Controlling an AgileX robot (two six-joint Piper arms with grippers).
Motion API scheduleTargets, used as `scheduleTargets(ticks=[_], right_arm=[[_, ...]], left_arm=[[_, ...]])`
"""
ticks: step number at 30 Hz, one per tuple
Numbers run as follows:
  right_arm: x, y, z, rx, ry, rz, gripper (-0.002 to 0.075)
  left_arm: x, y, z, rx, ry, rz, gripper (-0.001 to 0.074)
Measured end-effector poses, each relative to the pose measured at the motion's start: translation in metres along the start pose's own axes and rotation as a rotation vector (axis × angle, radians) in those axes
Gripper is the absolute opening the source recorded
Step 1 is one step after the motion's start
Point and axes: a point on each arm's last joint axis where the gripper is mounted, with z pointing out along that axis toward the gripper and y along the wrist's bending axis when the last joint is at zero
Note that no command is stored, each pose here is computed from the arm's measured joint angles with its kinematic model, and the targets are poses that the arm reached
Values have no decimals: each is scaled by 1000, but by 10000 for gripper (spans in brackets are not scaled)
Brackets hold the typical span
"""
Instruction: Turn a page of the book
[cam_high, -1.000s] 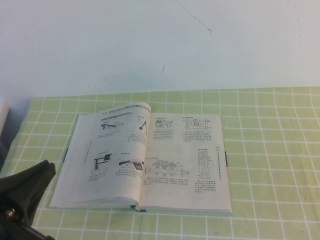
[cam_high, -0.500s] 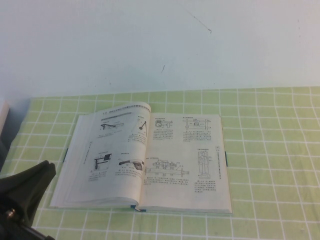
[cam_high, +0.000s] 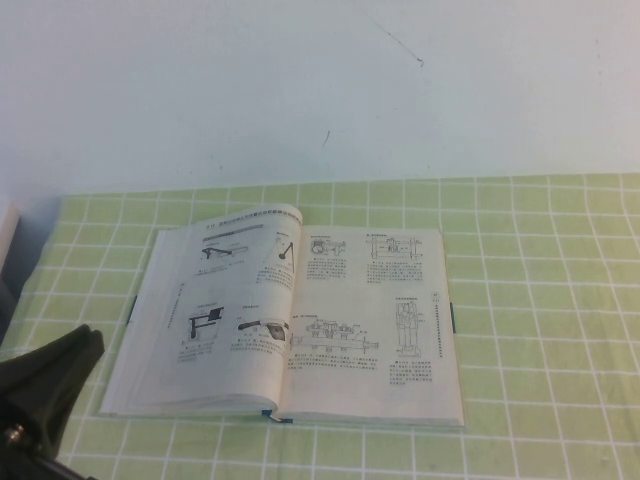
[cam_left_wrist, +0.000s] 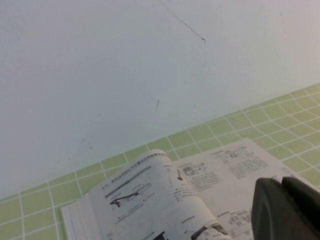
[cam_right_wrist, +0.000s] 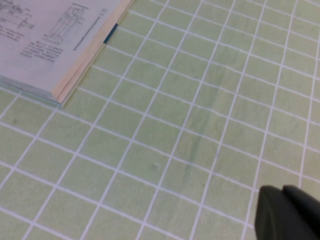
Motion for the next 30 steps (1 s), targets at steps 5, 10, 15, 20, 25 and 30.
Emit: scheduleTargets(ticks=[5, 10, 15, 20, 25, 30], right_arm=[[0, 0, 0, 0, 1, 0, -3], [0, 0, 0, -1, 2, 1, -3], [0, 0, 0, -1, 2, 1, -3], [0, 0, 0, -1, 2, 1, -3], [0, 0, 0, -1, 3, 1, -3], [0, 0, 0, -1, 3, 1, -3]], left_arm=[[4, 8, -19, -85, -95, 123, -2], [24, 14, -38, -191, -144, 181, -2], [65, 16, -45, -257, -105, 123, -2], [85, 16, -51, -290, -21, 7, -2], [103, 15, -53, -300, 156, -95, -2], [105, 16, -54, -327, 174, -172, -2]])
